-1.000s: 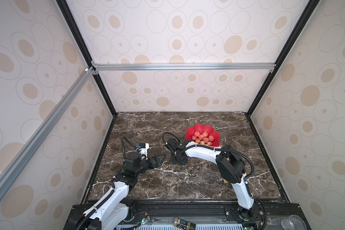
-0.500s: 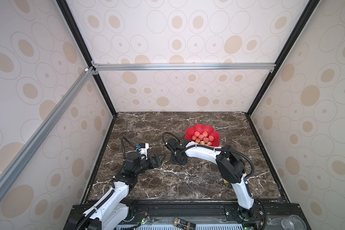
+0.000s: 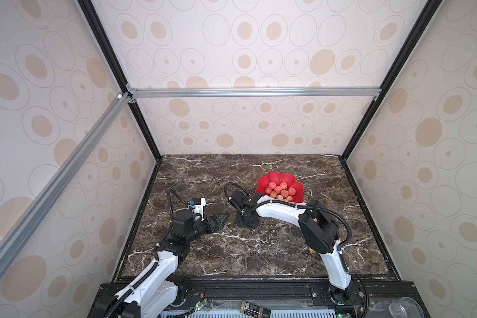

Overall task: Arrange fruit in a fruit bowl
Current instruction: Pick up the fruit from the center of the table.

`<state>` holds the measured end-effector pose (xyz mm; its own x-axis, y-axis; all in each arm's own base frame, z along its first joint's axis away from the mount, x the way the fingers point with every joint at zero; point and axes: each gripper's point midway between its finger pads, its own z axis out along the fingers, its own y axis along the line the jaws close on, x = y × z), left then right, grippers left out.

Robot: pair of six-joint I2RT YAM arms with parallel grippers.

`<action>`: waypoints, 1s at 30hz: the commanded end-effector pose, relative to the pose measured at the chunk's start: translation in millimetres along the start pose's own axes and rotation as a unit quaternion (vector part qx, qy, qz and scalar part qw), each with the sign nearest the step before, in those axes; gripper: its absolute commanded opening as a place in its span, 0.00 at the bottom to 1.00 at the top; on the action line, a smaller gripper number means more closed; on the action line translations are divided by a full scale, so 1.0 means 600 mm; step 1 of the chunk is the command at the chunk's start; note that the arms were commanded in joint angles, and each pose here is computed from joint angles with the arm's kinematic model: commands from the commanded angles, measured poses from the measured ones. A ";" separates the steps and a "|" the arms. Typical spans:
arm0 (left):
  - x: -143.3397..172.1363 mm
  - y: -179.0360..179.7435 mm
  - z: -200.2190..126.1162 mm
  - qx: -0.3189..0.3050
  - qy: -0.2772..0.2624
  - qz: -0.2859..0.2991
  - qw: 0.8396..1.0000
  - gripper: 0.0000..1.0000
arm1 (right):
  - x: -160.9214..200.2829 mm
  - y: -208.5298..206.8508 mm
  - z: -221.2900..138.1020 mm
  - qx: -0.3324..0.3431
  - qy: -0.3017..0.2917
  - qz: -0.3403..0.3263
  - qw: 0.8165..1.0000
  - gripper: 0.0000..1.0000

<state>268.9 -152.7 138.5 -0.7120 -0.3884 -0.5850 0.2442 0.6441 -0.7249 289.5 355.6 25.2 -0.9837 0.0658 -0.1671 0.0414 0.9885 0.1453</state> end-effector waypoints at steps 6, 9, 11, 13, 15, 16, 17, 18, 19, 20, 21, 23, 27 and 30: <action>-0.020 -0.012 -0.005 0.003 -0.012 0.018 1.000 0.99 | 0.009 -0.016 -0.009 0.008 0.004 0.003 1.000 0.34; -0.020 -0.010 -0.006 -0.002 -0.011 0.023 1.000 0.99 | 0.015 -0.019 -0.014 0.006 0.004 0.001 1.000 0.34; -0.018 -0.008 -0.006 -0.003 -0.010 0.024 1.000 0.99 | 0.021 -0.025 -0.015 0.007 0.006 0.001 1.000 0.34; -0.016 -0.008 -0.006 -0.004 -0.009 0.025 1.000 0.99 | 0.028 -0.028 -0.017 0.006 0.006 0.002 1.000 0.34; -0.017 -0.009 -0.006 -0.002 -0.009 0.024 1.000 0.99 | 0.032 -0.033 -0.021 0.005 0.006 0.004 1.000 0.34; -0.018 -0.010 -0.006 -0.001 -0.010 0.025 1.000 0.99 | 0.034 -0.034 -0.025 0.004 0.005 0.004 1.000 0.34; -0.018 -0.010 -0.006 -0.001 -0.010 0.025 1.000 0.99 | 0.036 -0.036 -0.029 0.003 0.003 0.005 1.000 0.34; -0.019 -0.011 -0.005 -0.001 -0.009 0.026 1.000 0.99 | 0.036 -0.037 -0.034 0.002 0.001 0.004 1.000 0.34; -0.020 -0.013 -0.005 0.000 -0.009 0.028 1.000 0.99 | 0.037 -0.039 -0.037 0.001 0.000 0.005 1.000 0.34; -0.020 -0.012 -0.004 0.000 -0.008 0.028 1.000 0.99 | 0.037 -0.039 -0.043 -0.001 -0.002 0.005 1.000 0.34; -0.021 -0.013 -0.003 0.000 -0.007 0.028 1.000 0.99 | 0.037 -0.043 -0.047 -0.001 -0.004 0.005 1.000 0.34; -0.019 -0.015 0.000 0.002 -0.005 0.029 1.000 0.99 | 0.037 -0.046 -0.054 -0.002 -0.008 0.006 1.000 0.34; -0.018 -0.027 0.010 0.013 -0.001 0.032 0.999 0.99 | 0.038 -0.054 -0.064 -0.003 -0.010 0.002 1.000 0.34; -0.017 -0.046 0.025 0.025 0.001 0.041 0.999 0.99 | 0.035 -0.061 -0.076 -0.009 -0.012 0.007 1.000 0.34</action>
<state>267.5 -164.2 130.9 -0.7375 -0.3388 -0.5843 0.2582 0.6580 -0.7074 262.1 325.2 53.1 -0.9809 0.0645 -0.1837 0.0326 0.9846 0.1718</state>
